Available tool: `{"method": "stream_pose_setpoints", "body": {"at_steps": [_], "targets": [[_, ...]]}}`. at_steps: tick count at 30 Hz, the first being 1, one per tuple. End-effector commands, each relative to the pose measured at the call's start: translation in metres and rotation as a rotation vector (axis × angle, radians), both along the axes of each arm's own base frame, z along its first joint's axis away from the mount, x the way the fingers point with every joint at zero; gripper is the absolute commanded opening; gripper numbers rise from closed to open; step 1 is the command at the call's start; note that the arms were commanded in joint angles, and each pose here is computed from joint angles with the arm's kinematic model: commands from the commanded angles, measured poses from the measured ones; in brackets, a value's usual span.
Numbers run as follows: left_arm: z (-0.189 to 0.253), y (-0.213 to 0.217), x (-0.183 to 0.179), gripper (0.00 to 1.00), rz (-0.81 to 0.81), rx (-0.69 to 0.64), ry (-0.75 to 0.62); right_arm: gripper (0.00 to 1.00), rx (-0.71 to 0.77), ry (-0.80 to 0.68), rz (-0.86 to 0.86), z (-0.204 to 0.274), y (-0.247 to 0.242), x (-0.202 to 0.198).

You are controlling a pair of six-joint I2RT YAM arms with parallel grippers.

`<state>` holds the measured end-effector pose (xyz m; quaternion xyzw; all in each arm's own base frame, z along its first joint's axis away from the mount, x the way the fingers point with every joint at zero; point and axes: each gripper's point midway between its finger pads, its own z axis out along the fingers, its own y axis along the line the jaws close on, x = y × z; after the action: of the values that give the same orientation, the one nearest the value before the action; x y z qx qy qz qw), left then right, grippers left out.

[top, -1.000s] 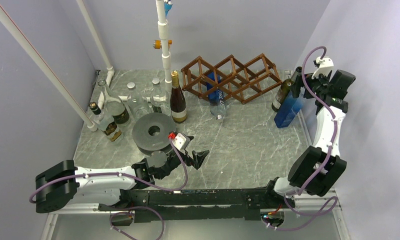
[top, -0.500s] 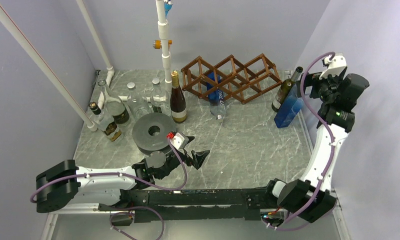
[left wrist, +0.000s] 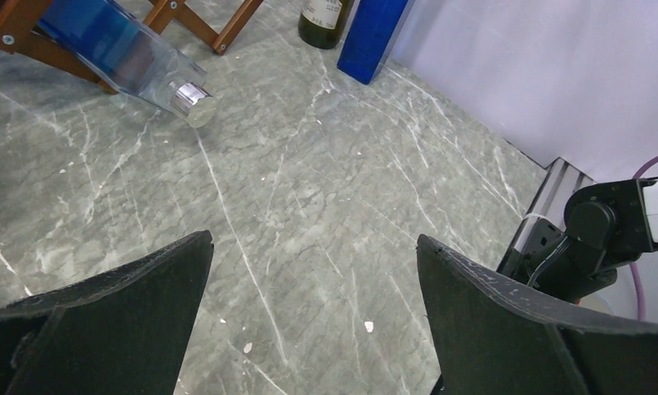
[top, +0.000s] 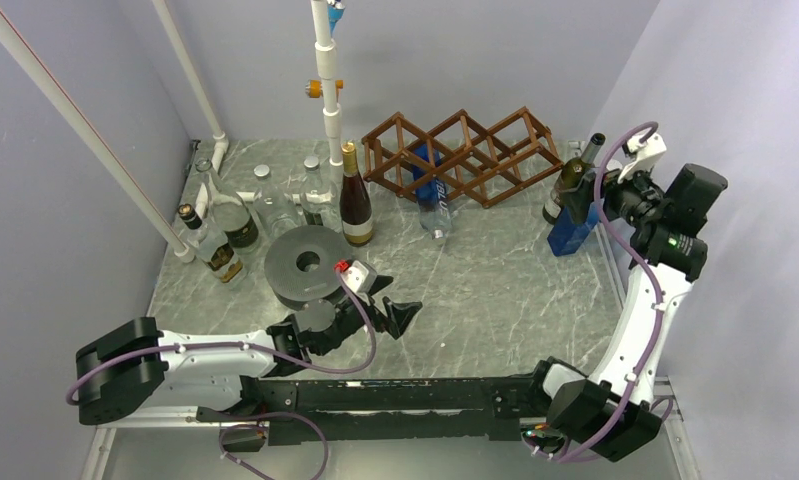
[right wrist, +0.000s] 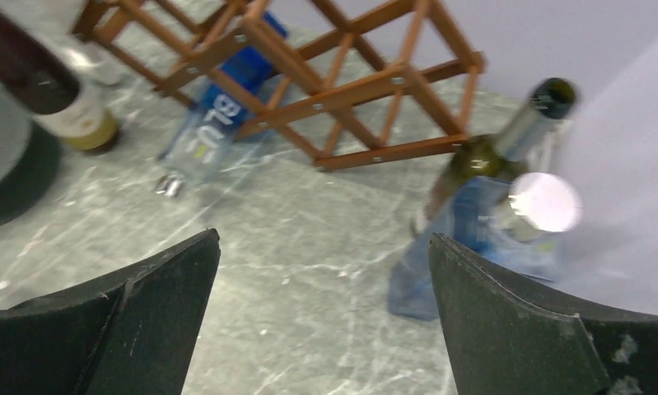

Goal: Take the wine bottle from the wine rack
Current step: Place the wine bottle at the center of the board, then pick up the wine bottle from the wine rack.

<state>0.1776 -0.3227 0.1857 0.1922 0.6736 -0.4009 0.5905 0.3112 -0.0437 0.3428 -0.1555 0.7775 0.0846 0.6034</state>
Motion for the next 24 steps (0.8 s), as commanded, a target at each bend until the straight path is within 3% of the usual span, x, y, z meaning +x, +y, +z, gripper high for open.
{"method": "stream_pose_setpoints", "body": {"at_steps": [1, 9, 15, 24], "targets": [[0.027, -0.012, -0.001, 0.99, -0.035, -0.094, 0.015, 0.99, 0.104, 0.006, 0.262, -0.006, 0.051, -0.028], [0.026, -0.008, 0.002, 0.99, -0.025, -0.115, 0.053, 0.99, 0.269, 0.048, 0.446, -0.041, 0.088, -0.055], [0.025, -0.013, 0.006, 0.99, -0.032, -0.142, 0.091, 1.00, 0.333, 0.097, 0.467, -0.075, 0.095, -0.063], [0.040, -0.032, 0.012, 0.99, -0.079, -0.251, 0.164, 1.00, 0.349, 0.121, 0.480, -0.086, 0.100, -0.066]]}}
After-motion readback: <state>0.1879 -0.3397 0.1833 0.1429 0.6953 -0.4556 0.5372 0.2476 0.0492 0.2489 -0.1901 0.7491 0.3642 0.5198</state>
